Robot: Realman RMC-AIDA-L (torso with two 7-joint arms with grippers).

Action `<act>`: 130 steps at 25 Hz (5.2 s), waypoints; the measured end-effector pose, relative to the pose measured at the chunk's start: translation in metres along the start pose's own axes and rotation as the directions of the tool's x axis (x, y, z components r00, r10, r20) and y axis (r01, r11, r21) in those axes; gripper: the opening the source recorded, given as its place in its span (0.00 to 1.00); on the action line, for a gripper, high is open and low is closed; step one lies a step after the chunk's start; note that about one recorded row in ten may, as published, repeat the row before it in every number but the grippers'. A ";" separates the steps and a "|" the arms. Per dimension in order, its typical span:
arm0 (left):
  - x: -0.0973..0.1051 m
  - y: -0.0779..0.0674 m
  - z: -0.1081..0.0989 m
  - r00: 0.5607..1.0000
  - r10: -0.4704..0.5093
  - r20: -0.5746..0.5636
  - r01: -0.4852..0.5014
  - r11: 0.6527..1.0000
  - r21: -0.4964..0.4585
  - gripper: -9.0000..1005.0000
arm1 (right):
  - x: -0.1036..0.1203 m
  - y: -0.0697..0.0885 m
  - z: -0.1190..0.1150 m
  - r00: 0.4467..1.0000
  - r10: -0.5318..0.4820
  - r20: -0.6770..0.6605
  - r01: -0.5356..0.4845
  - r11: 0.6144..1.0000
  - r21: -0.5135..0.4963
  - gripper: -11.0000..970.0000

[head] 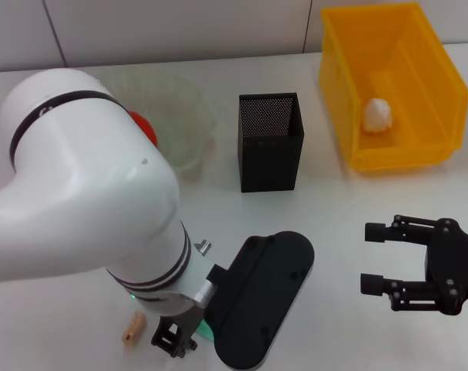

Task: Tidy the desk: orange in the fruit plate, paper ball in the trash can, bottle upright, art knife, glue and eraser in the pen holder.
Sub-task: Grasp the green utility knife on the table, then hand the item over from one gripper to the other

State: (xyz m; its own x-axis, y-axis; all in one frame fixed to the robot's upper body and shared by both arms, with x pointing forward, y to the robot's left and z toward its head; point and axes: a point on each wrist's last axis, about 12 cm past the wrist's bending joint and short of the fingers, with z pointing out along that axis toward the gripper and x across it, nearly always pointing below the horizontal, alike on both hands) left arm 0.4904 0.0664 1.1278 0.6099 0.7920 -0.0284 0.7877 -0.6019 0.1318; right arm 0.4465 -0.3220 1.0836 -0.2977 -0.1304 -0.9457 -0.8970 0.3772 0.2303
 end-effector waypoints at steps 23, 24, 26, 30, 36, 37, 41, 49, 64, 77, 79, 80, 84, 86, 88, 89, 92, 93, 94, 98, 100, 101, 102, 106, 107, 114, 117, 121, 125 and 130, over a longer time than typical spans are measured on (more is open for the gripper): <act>0.000 0.002 0.001 1.000 -0.004 -0.009 0.005 1.000 0.018 0.42 | -0.003 -0.002 0.002 1.000 -0.004 0.000 0.004 1.000 -0.004 0.80; 0.000 0.002 0.001 1.000 -0.005 -0.009 0.006 1.000 0.017 0.42 | -0.003 -0.002 0.002 1.000 -0.004 0.000 0.004 1.000 -0.005 0.80; 0.000 0.002 0.001 1.000 -0.006 -0.010 0.006 1.000 0.017 0.42 | -0.003 -0.002 0.002 1.000 -0.004 0.000 0.004 1.000 -0.005 0.80; 0.000 0.003 0.001 1.000 -0.006 -0.011 0.006 1.000 0.016 0.42 | -0.003 -0.002 0.002 1.000 -0.003 0.000 0.003 1.000 -0.003 0.80; 0.000 0.004 0.000 1.000 -0.005 -0.014 0.005 1.000 0.018 0.39 | -0.003 -0.003 0.002 1.000 -0.002 0.000 0.002 1.000 0.000 0.80; 0.000 0.004 0.001 1.000 -0.006 -0.015 0.006 1.000 0.020 0.38 | -0.003 -0.003 0.002 1.000 -0.003 0.000 0.003 1.000 -0.001 0.80; 0.001 0.003 0.002 1.000 -0.006 -0.020 0.006 1.000 0.028 0.36 | -0.004 -0.003 0.003 1.000 -0.005 0.000 0.005 1.000 -0.002 0.80; 0.000 0.002 0.003 1.000 -0.001 -0.022 0.002 0.999 0.032 0.26 | -0.005 -0.005 0.004 1.000 -0.009 0.000 0.009 1.000 -0.002 0.80; 0.000 0.004 0.003 1.000 -0.002 -0.024 0.003 1.000 0.026 0.11 | -0.006 -0.005 0.005 1.000 -0.011 0.000 0.011 1.000 -0.002 0.80; -0.002 0.004 0.001 1.000 -0.017 -0.021 0.018 0.999 0.027 0.11 | -0.007 -0.006 0.006 1.000 -0.013 0.000 0.013 1.000 -0.004 0.80; -0.002 0.003 0.001 1.000 -0.018 -0.019 0.019 0.999 0.026 0.10 | -0.007 -0.007 0.006 1.000 -0.014 0.001 0.014 1.000 -0.005 0.80; -0.002 0.003 0.001 1.000 -0.018 -0.019 0.019 1.000 0.025 0.10 | -0.007 -0.007 0.006 1.000 -0.014 0.001 0.014 1.000 -0.005 0.80; -0.003 0.002 0.000 1.000 -0.022 -0.021 0.022 0.999 0.025 0.10 | -0.007 -0.007 0.006 1.000 -0.014 0.001 0.014 1.000 -0.005 0.80; -0.003 0.002 -0.001 1.000 -0.020 -0.022 0.020 0.999 0.026 0.10 | -0.007 -0.007 0.006 1.000 -0.014 0.001 0.014 1.000 -0.005 0.80; -0.003 0.002 -0.001 1.000 -0.019 -0.023 0.020 0.999 0.026 0.10 | -0.007 -0.007 0.006 1.000 -0.015 0.001 0.015 1.000 -0.005 0.80; -0.004 0.002 -0.001 1.000 -0.019 -0.023 0.019 0.999 0.025 0.10 | -0.007 -0.007 0.006 1.000 -0.015 0.001 0.015 1.000 -0.005 0.80; -0.004 0.002 -0.002 1.000 -0.019 -0.024 0.020 0.999 0.026 0.10 | -0.008 -0.007 0.007 1.000 -0.016 0.001 0.016 1.000 -0.006 0.80; -0.004 0.002 -0.002 1.000 -0.019 -0.024 0.020 0.999 0.027 0.10 | -0.008 -0.007 0.007 1.000 -0.017 0.001 0.017 1.000 -0.007 0.80; -0.004 0.002 -0.003 1.000 -0.019 -0.024 0.019 0.999 0.026 0.10 | -0.008 -0.007 0.007 1.000 -0.017 0.001 0.017 1.000 -0.007 0.80; -0.005 0.001 -0.004 0.999 -0.024 -0.023 0.024 0.999 0.026 0.10 | -0.008 -0.007 0.007 1.000 -0.017 0.002 0.017 1.000 -0.008 0.80; -0.005 0.001 -0.004 0.999 -0.025 -0.024 0.026 0.999 0.028 0.10 | -0.008 -0.007 0.007 1.000 -0.018 0.002 0.018 1.000 -0.008 0.80; -0.005 0.001 -0.005 0.999 -0.026 -0.022 0.027 0.999 0.025 0.10 | -0.008 -0.007 0.007 1.000 -0.018 0.002 0.018 1.000 -0.009 0.80; -0.005 0.001 -0.005 0.999 -0.026 -0.022 0.027 0.999 0.025 0.10 | -0.008 -0.007 0.007 1.000 -0.018 0.002 0.018 1.000 -0.009 0.80; -0.008 0.002 -0.009 1.000 -0.025 -0.014 0.025 1.000 0.013 0.10 | -0.008 -0.008 0.008 1.000 -0.021 0.002 0.021 1.000 -0.008 0.80; -0.008 0.002 -0.009 1.000 -0.025 -0.014 0.025 1.000 0.013 0.10 | -0.008 -0.008 0.008 1.000 -0.021 0.002 0.021 1.000 -0.008 0.80; -0.012 0.001 -0.018 1.000 -0.012 -0.008 0.011 1.000 -0.020 0.10 | -0.009 -0.009 0.008 1.000 -0.024 0.005 0.024 1.000 -0.003 0.80; -0.013 0.001 -0.019 1.000 -0.010 -0.011 0.010 1.000 -0.027 0.10 | -0.009 -0.010 0.008 1.000 -0.020 0.006 0.020 1.000 -0.001 0.80; -0.008 0.002 -0.020 0.999 -0.019 -0.038 0.017 0.999 -0.051 0.10 | -0.008 -0.011 0.008 1.000 -0.017 0.010 0.017 1.000 0.002 0.80; -0.006 0.004 -0.023 0.999 -0.025 -0.031 0.023 0.997 -0.067 0.10 | -0.008 -0.011 0.008 1.000 -0.017 0.009 0.017 1.000 0.004 0.80; -0.002 0.007 -0.026 0.999 -0.034 -0.032 0.031 0.996 -0.089 0.10 | -0.008 -0.012 0.008 1.000 -0.016 0.007 0.016 1.000 0.010 0.80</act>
State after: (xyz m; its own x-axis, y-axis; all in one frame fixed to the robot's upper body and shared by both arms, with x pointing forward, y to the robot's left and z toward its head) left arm 0.4928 0.0633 1.1549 0.5797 0.8148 -0.0015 0.7953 -0.5654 0.2189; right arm 0.4621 -0.3182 1.0865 -0.2807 -0.1298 -0.9510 -0.8984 0.3842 0.2127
